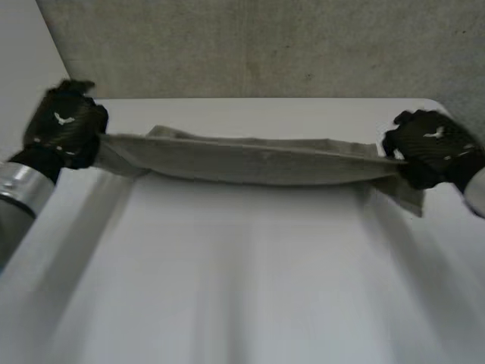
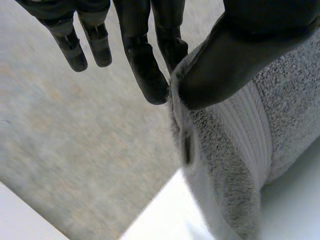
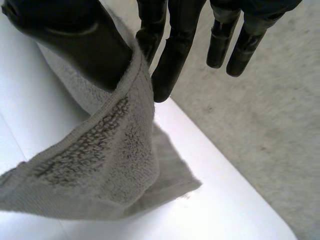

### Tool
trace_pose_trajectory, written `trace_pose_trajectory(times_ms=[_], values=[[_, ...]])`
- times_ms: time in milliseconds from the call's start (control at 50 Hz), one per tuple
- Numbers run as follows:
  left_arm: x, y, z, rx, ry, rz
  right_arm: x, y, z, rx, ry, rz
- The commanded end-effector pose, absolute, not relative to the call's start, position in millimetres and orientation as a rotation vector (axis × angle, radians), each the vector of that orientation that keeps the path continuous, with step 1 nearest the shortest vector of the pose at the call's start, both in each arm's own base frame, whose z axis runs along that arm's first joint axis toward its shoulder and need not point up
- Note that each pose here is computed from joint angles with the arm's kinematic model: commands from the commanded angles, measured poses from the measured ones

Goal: Fold the towel.

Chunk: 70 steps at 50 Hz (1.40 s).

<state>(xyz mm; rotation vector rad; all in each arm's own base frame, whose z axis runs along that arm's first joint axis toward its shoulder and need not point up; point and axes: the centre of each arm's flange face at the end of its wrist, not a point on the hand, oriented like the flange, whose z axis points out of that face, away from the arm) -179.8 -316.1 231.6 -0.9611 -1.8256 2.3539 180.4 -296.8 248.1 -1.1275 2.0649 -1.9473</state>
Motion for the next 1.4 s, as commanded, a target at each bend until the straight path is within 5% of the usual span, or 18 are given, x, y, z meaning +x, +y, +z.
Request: trace_pose_trajectory(times_ms=[20,120,480,860,1400], values=[[-152.6,-293.8,265.9,-0.847,-1.838,2.366,160.8,-274.8,283.9,-1.093,2.063,-1.930],[-152.7,-294.5,257.7,-0.830,-1.875,2.264,156.8,-293.1,271.3,-1.114,2.081,-1.868],[-186.2,-373.9,160.5,-0.890,-2.087,1.972,182.6,-372.1,195.7,-1.281,2.236,-1.722],[-190.4,-435.1,139.7,-0.858,-2.112,2.066,202.2,-422.1,159.7,-1.316,2.145,-1.877],[-205.7,-465.2,116.4,-0.882,-2.048,2.112,209.3,-443.9,144.6,-1.289,2.138,-1.984]])
